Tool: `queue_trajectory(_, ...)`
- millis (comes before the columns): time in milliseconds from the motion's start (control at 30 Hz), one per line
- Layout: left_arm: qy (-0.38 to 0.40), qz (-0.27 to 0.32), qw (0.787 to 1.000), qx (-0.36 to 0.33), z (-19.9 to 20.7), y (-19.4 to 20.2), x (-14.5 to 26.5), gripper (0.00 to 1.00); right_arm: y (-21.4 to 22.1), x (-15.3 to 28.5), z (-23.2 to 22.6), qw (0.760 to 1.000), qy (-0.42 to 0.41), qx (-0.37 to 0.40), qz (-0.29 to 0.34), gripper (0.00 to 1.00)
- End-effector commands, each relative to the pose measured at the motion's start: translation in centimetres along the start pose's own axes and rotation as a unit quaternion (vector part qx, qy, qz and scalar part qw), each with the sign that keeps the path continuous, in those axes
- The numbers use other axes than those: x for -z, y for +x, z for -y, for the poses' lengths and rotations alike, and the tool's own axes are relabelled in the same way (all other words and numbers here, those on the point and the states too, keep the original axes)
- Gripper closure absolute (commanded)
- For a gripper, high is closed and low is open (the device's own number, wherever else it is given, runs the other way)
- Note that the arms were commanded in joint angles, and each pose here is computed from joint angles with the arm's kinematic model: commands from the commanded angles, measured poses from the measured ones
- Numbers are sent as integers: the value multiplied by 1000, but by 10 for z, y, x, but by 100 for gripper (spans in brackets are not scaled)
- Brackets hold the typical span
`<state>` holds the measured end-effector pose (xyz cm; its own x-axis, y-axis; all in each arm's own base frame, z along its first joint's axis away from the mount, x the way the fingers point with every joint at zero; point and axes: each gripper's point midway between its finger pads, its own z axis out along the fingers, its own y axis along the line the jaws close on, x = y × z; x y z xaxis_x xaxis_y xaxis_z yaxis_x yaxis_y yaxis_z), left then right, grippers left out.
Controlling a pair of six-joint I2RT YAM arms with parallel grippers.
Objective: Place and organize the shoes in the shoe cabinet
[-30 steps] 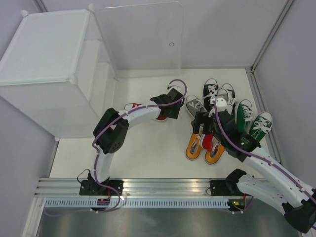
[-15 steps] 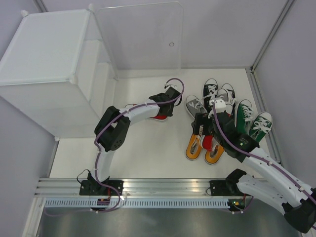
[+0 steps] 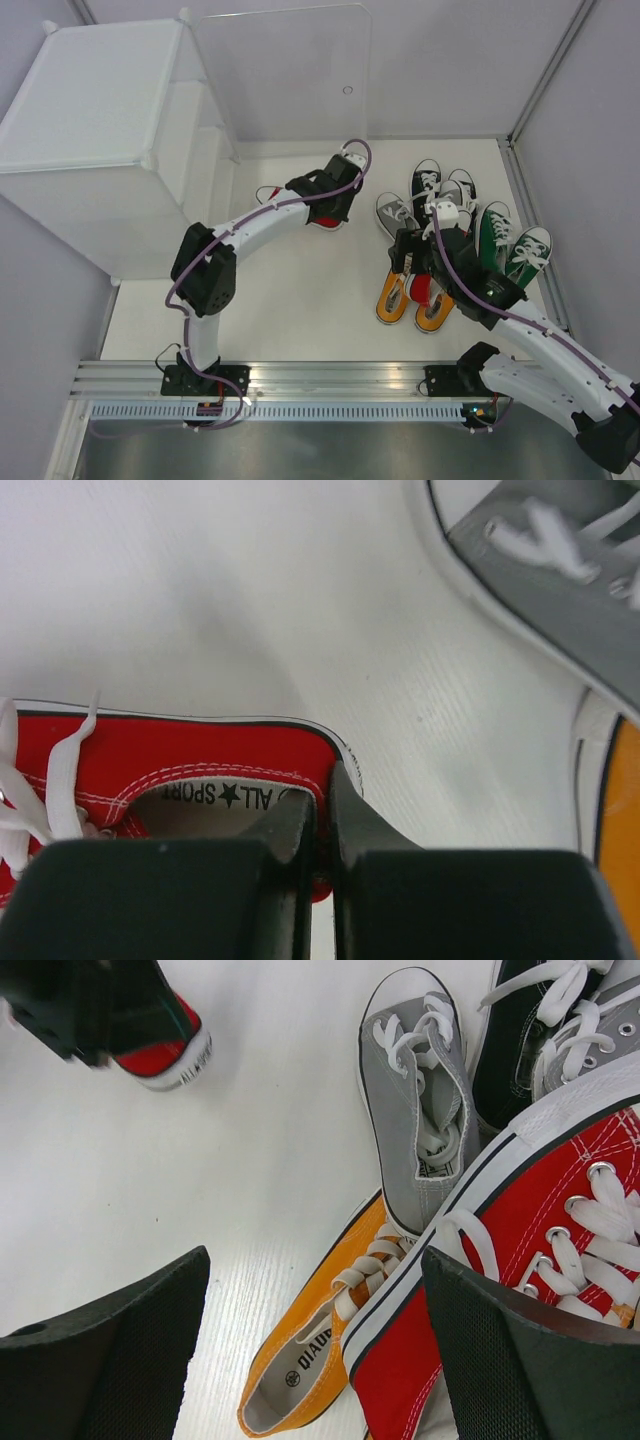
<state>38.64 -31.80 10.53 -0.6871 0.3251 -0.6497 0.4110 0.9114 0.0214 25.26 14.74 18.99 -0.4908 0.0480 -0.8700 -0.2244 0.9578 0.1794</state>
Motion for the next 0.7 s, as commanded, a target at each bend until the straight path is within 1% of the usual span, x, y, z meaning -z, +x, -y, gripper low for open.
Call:
queue_trajectory(0, 6, 146, 988, -55, -24, -111, 96, 98, -12, 3, 0, 1000, -2, -5, 27, 10)
queue_trajectory(33, 3, 155, 986, -61, -30, -120, 106, 98, -12, 3, 0, 1000, -2, -5, 27, 10)
queue_trajectory(67, -4, 182, 980, -77, -38, -142, 124, 98, -11, 3, 0, 1000, -1, -5, 26, 10)
queue_trajectory(133, -27, 187, 978, -93, -54, -154, 135, 98, -10, 2, 0, 1000, -1, -4, 25, 11)
queue_trajectory(167, -32, 213, 972, -90, -60, -173, 154, 98, -10, 2, 0, 1000, -1, -4, 24, 10)
queue_trajectory(233, -43, 224, 969, -93, -70, -185, 166, 98, -8, 1, 0, 1000, 0, -3, 22, 10)
queue_trajectory(267, -53, 244, 963, -98, -80, -200, 179, 98, -7, 0, 0, 1000, 0, -3, 20, 10)
queue_trajectory(367, -71, 280, 952, -104, -101, -225, 203, 98, -4, -2, 0, 1000, 0, -2, 15, 11)
queue_trajectory(500, -84, 306, 941, -114, -125, -245, 219, 98, 1, -5, -2, 1000, -4, -1, 8, 11)
queue_trajectory(533, -92, 312, 939, -110, -141, -249, 222, 98, 1, -5, -2, 1000, -4, -1, 9, 11)
queue_trajectory(600, -80, 315, 939, -113, -150, -253, 216, 98, 3, -7, -2, 1000, -4, 1, 3, 11)
queue_trajectory(633, -90, 322, 936, -111, -166, -258, 217, 98, 4, -7, -3, 1000, -5, 1, 1, 11)
queue_trajectory(667, -93, 322, 935, -115, -172, -260, 214, 98, 5, -8, -3, 1000, -6, 1, -1, 11)
